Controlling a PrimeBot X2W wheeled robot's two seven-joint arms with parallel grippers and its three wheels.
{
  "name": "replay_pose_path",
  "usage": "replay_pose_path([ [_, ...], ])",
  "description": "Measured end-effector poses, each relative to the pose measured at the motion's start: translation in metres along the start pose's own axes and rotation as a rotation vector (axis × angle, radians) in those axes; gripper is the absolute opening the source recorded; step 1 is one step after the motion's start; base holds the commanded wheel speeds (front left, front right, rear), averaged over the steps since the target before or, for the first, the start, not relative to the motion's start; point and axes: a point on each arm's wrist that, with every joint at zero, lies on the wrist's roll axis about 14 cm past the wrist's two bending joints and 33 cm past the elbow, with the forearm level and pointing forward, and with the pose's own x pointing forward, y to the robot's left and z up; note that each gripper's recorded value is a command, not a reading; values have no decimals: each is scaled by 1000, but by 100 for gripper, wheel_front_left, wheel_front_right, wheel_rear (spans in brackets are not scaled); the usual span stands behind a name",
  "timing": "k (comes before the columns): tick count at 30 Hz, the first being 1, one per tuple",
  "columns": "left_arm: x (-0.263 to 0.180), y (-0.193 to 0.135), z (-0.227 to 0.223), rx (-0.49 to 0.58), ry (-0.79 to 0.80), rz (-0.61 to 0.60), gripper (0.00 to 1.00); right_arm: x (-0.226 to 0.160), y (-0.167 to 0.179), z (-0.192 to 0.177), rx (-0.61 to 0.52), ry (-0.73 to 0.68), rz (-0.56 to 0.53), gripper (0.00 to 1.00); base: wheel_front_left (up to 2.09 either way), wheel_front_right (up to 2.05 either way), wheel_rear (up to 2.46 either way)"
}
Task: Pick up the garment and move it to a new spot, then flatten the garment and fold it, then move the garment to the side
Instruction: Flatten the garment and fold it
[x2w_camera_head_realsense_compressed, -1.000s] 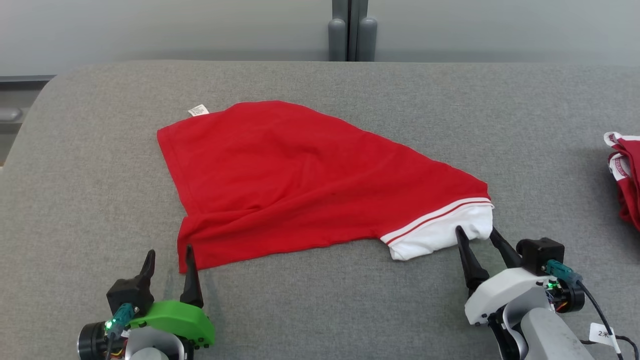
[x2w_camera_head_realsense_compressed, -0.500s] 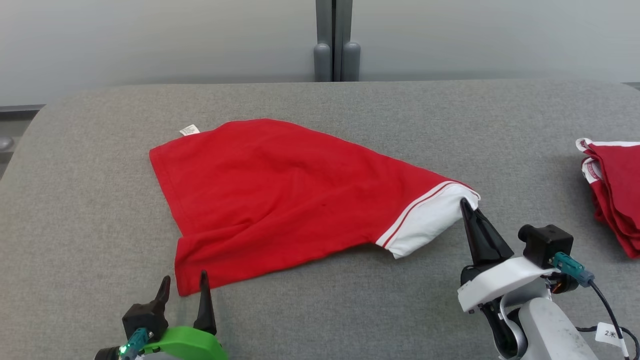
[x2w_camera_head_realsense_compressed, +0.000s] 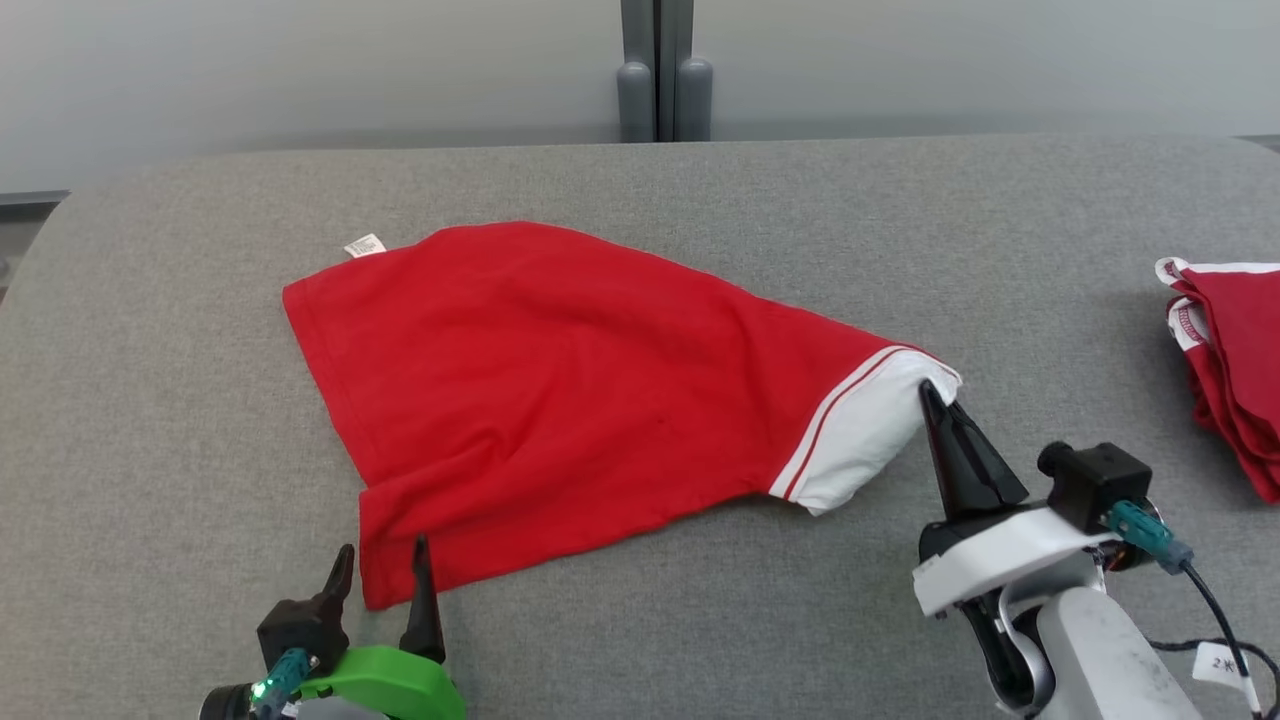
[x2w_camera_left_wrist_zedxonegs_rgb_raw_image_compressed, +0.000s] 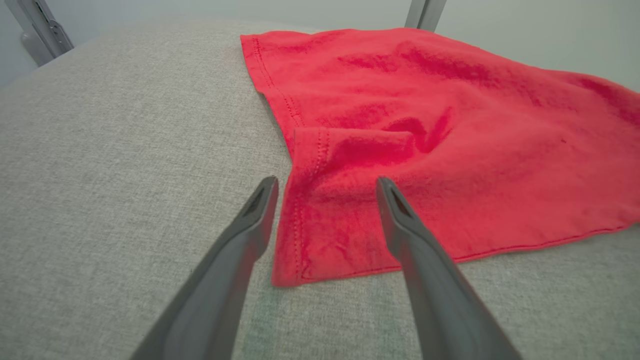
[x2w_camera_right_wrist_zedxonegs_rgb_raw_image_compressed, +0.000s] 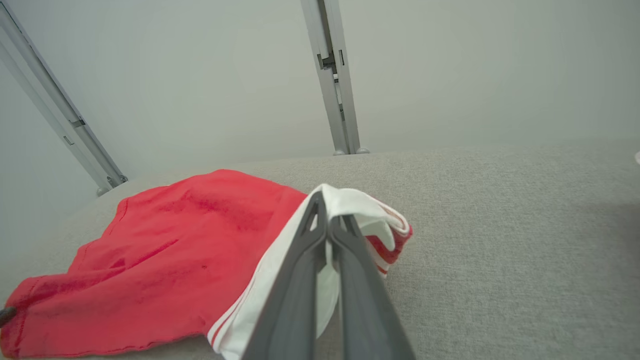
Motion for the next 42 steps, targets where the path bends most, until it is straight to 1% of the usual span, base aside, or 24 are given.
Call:
replay_pose_path([
  [3, 5, -2, 1, 4, 2, -10, 100, 17, 5, -5, -38, 20, 29, 0, 0, 0, 0],
  [5, 8, -4, 1, 6, 5, -14, 100, 30, 8, -9, -66, 34, 50, 4, 0, 0, 0],
  [8, 10, -3, -1, 5, 12, -14, 100, 51, 13, -18, -101, 64, 76, 4, 0, 0, 0],
  [10, 12, -2, -1, 6, 14, -13, 100, 64, 15, -28, -125, 97, 89, 11, 0, 0, 0],
  [11, 13, -2, -1, 7, 16, -14, 100, 69, 15, -32, -132, 109, 92, 19, 0, 0, 0],
  [12, 13, -2, -1, 6, 17, -13, 100, 74, 15, -38, -141, 129, 97, 32, 0, 0, 0],
  [13, 13, 0, -2, 4, 21, -7, 100, 79, 16, -44, -150, 149, 103, 62, 0, 0, 0],
  [14, 13, 2, -3, 4, 25, 1, 100, 84, 17, -49, -147, 163, 105, 100, 0, 0, 0],
  [19, 12, 12, -9, 4, 44, 34, 100, 103, 22, -62, -145, 194, 117, 100, 0, 0, 0],
  [23, 9, 21, -12, 4, 54, 63, 100, 107, 24, -65, -129, 191, 117, 100, 0, 0, 0],
  [30, 12, 12, -2, 7, 24, 36, 100, 85, 3, -56, -102, 164, 52, 100, 0, 0, 0],
  [35, 11, 5, -1, 7, 15, 16, 100, 62, -7, -66, -91, 199, 19, 100, 0, 0, 0],
  [38, 11, 3, 1, 8, 11, 9, 100, 55, -2, -70, -67, 206, 28, 100, 0, 0, 0],
  [42, 9, 4, 0, 7, 12, 13, 100, 49, 16, -79, -29, 225, 73, 100, 0, 0, 0],
])
